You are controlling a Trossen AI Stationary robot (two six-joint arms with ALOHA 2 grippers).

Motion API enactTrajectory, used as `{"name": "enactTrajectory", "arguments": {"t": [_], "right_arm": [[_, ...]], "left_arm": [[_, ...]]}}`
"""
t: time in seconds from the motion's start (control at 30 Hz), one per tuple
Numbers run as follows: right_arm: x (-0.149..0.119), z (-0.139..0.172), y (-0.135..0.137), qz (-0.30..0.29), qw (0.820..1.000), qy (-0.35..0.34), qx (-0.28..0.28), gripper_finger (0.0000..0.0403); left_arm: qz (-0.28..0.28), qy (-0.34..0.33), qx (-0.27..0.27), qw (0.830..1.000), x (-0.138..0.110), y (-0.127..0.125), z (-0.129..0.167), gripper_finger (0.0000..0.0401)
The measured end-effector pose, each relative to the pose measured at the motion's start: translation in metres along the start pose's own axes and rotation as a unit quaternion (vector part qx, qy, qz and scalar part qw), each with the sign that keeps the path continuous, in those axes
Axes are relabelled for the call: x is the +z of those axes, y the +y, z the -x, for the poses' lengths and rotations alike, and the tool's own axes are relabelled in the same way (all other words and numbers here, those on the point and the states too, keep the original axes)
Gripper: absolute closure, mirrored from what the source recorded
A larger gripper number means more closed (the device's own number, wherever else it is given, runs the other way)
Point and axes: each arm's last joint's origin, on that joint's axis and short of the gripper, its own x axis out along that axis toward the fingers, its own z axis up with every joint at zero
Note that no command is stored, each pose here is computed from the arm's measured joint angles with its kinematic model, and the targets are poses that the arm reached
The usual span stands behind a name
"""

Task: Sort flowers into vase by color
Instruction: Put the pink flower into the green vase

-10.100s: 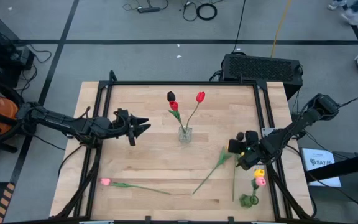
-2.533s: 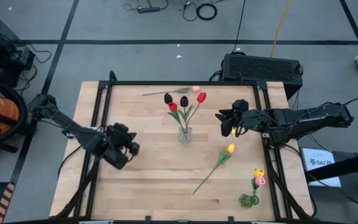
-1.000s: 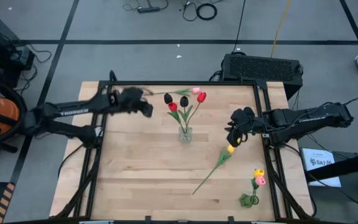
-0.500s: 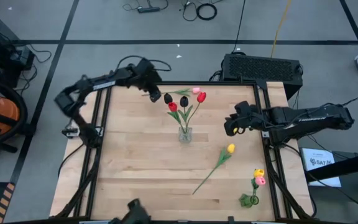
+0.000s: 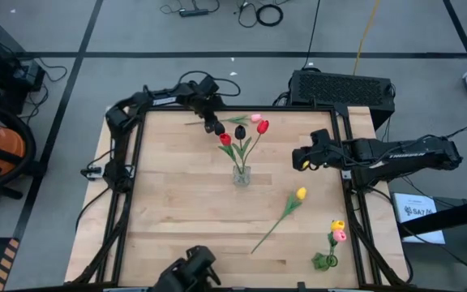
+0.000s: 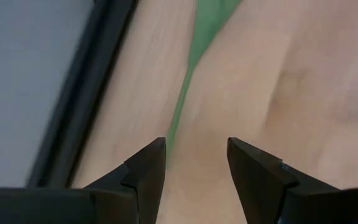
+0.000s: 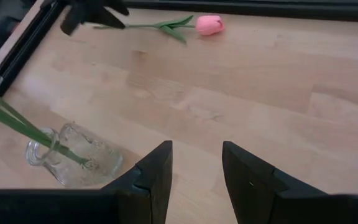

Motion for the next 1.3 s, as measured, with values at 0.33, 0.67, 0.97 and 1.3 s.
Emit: {"name": "enactTrajectory", "arguments": {"t": [0.33,0.67,0.97,1.3], "right_arm": [[0.003,0.0,0.004,-0.031,0.999,-0.019,0.016,0.0271],[0.003,0.0,0.006,-0.033,0.999,-0.022,0.023,0.0271],[0.003,0.0,0.005,0.01,0.999,-0.021,0.022,0.0271],[0.002,0.0,0.006,0.085,0.996,-0.007,0.028,0.0271]], "left_arm": [[0.014,0.045,-0.027,0.999,-0.016,0.013,-0.037,0.0246],[0.032,0.065,-0.015,0.997,-0.019,0.013,-0.038,0.0395],[0.094,0.127,-0.027,0.987,-0.024,-0.007,0.014,0.0399],[0.21,0.169,-0.023,0.963,-0.023,-0.064,0.094,0.04]]}}
